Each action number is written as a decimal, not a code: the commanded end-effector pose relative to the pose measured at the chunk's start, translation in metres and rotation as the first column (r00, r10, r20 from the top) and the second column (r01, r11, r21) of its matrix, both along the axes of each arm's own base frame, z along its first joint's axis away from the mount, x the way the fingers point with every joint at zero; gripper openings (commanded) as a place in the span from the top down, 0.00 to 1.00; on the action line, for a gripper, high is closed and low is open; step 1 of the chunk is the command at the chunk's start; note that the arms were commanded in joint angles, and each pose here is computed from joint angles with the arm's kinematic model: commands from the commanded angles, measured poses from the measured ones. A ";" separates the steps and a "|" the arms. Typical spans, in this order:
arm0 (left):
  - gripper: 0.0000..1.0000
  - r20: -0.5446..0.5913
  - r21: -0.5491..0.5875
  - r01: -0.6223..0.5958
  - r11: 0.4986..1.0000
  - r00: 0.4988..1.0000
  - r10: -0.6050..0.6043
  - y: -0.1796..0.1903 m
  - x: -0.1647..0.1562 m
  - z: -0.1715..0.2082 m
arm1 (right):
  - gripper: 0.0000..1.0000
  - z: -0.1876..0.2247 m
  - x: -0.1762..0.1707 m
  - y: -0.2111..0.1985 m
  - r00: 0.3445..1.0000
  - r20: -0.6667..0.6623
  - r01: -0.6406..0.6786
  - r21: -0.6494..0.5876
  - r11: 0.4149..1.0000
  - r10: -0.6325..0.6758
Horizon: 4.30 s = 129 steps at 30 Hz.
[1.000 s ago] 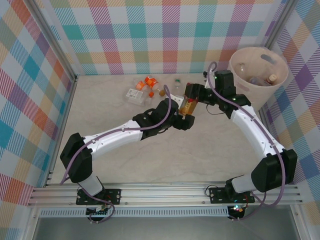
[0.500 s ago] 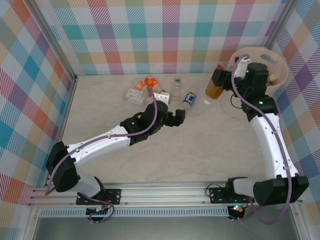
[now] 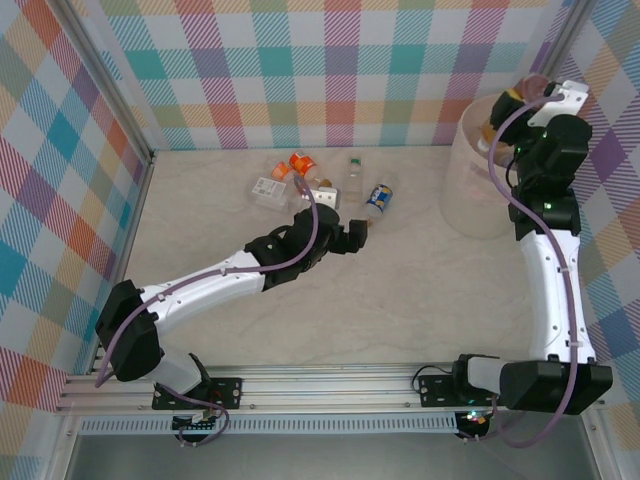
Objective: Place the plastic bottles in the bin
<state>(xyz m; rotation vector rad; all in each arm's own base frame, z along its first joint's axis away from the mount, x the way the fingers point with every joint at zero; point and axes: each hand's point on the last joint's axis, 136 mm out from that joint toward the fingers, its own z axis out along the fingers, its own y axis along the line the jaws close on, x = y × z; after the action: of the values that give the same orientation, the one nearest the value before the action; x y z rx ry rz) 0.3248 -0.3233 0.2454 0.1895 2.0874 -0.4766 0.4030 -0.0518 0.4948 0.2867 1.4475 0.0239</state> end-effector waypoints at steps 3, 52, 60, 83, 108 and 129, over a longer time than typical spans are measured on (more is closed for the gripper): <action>0.00 0.012 -0.003 -0.049 0.999 0.999 0.049 0.007 0.007 0.008 | 0.45 -0.007 0.012 -0.045 0.975 0.100 0.203 -0.010 0.979 -0.201; 0.00 -0.133 0.060 -0.253 0.966 0.957 0.259 0.052 0.018 -0.037 | 0.00 -0.093 0.051 -0.082 0.933 -0.328 0.154 -0.009 0.988 -0.148; 0.00 -0.196 0.050 -0.326 0.944 0.924 0.329 0.070 0.025 -0.051 | 0.00 -0.086 0.042 -0.055 0.950 -0.313 0.040 0.096 0.995 -0.008; 0.00 -0.407 0.121 -0.554 0.824 0.729 0.550 0.140 0.107 -0.096 | 0.00 -0.084 -0.038 0.162 0.670 -0.159 -0.672 0.285 0.684 0.725; 0.00 -0.344 0.043 -0.461 0.887 0.826 0.446 0.112 0.253 -0.135 | 0.00 -0.119 -0.083 0.186 0.614 -0.231 -0.672 0.349 0.653 0.755; 0.00 -0.459 0.079 -0.432 0.898 0.784 0.418 0.164 0.102 -0.149 | 0.00 -0.137 -0.069 0.189 0.609 -0.248 -0.638 0.411 0.651 0.753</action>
<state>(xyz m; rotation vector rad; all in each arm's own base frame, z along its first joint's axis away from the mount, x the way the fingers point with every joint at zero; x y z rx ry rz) 0.4453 -0.1665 0.0912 -0.4434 2.4848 -0.2545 0.3305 0.1349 0.3615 -0.0997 1.8979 0.8753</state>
